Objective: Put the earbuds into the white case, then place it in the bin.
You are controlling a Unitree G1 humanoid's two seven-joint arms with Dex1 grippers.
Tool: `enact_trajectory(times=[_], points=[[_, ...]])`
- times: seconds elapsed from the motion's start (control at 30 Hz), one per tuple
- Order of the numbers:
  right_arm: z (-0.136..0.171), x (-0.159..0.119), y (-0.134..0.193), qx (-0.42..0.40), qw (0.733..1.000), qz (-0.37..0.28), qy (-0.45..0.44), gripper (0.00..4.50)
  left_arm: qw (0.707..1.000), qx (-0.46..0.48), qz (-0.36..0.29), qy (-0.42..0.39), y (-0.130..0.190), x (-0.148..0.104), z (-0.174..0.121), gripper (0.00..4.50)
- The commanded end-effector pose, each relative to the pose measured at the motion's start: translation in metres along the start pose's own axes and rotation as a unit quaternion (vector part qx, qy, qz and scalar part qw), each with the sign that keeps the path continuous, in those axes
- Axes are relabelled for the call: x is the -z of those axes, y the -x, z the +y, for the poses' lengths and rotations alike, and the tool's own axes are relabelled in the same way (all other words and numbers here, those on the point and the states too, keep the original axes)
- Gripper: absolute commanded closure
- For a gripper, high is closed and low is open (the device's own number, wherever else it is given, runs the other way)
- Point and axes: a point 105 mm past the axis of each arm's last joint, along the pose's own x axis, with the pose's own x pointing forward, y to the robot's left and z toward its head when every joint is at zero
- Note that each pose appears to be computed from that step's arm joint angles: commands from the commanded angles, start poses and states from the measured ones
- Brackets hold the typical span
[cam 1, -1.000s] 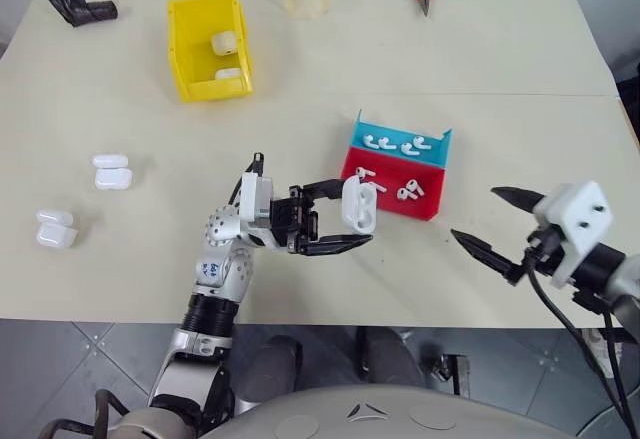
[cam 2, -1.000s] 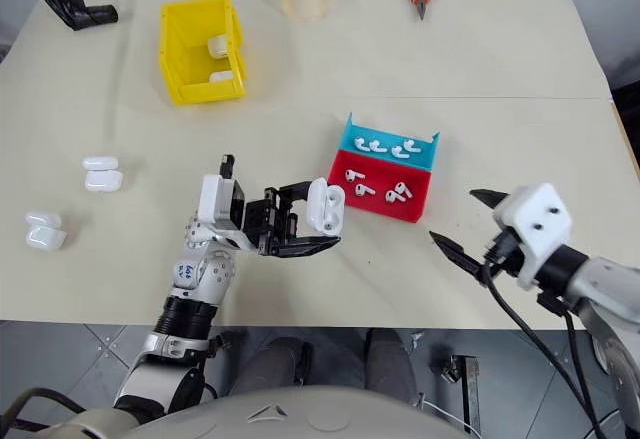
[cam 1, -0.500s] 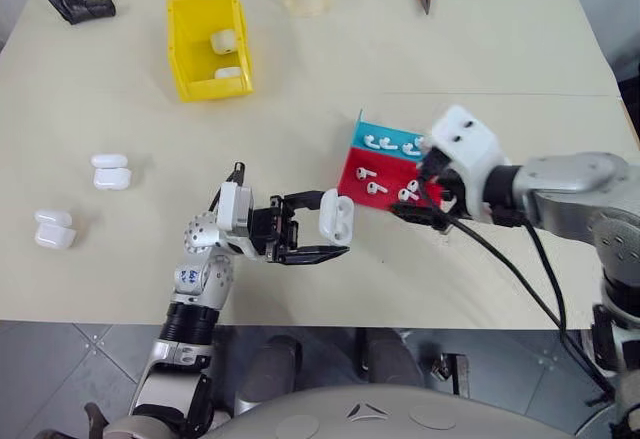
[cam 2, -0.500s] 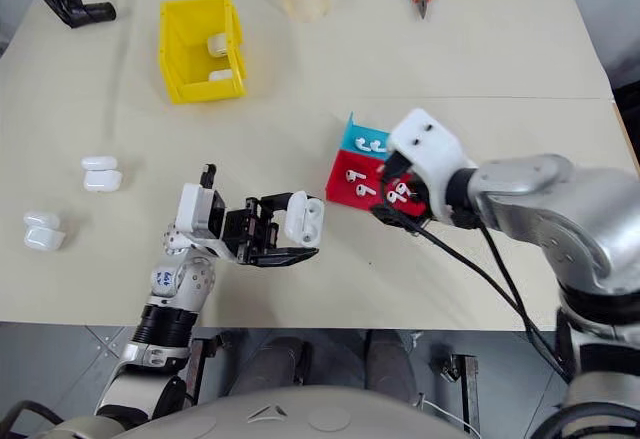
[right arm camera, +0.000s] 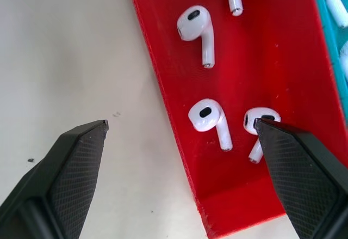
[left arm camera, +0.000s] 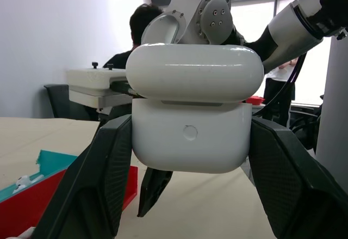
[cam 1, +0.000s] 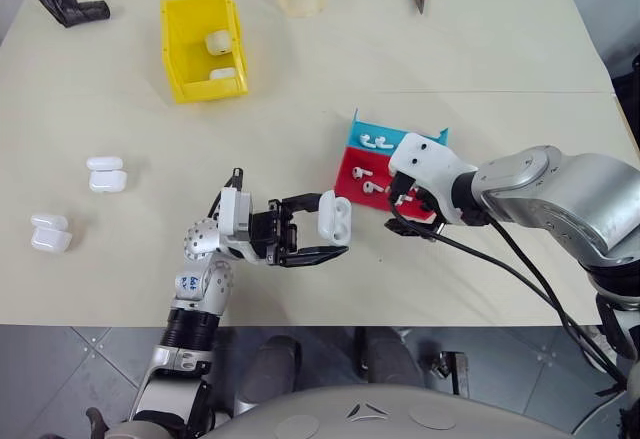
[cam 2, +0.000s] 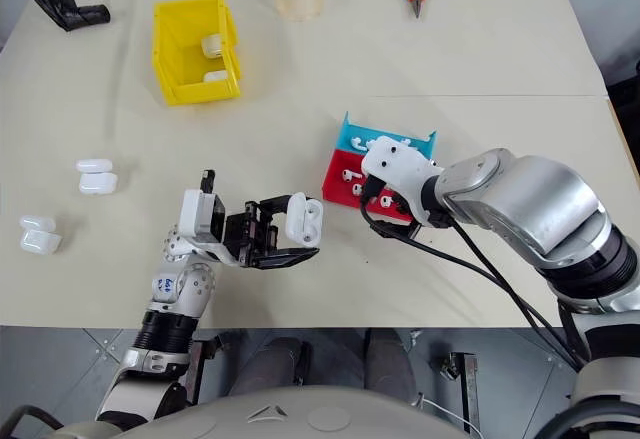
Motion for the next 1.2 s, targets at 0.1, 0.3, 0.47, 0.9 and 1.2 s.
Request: enact_trajectory(times=[0.1,0.3,0.47,0.9,1.2], points=[[-0.004,-0.011,0.002,-0.002,0.998,-0.017,0.052,0.00,1.000,0.007,-0.008,-0.010,-0.005,-0.005,-0.006,1.70],[-0.007,-0.008,-0.002,-0.011,0.993,-0.009,0.116,0.00,1.000,0.006,-0.006,-0.009,-0.005,-0.006,-0.007,1.70],[-0.011,-0.007,-0.003,-0.021,0.991,-0.008,0.131,0.00,1.000,0.006,-0.005,-0.010,-0.005,-0.007,-0.008,1.70],[-0.010,-0.003,-0.006,-0.041,0.984,0.001,0.171,1.50,1.000,-0.001,-0.004,-0.012,-0.004,-0.009,-0.008,1.70],[-0.015,0.005,-0.004,-0.045,0.982,0.013,0.184,1.50,1.000,-0.003,-0.004,-0.013,-0.004,-0.009,-0.009,1.70]])
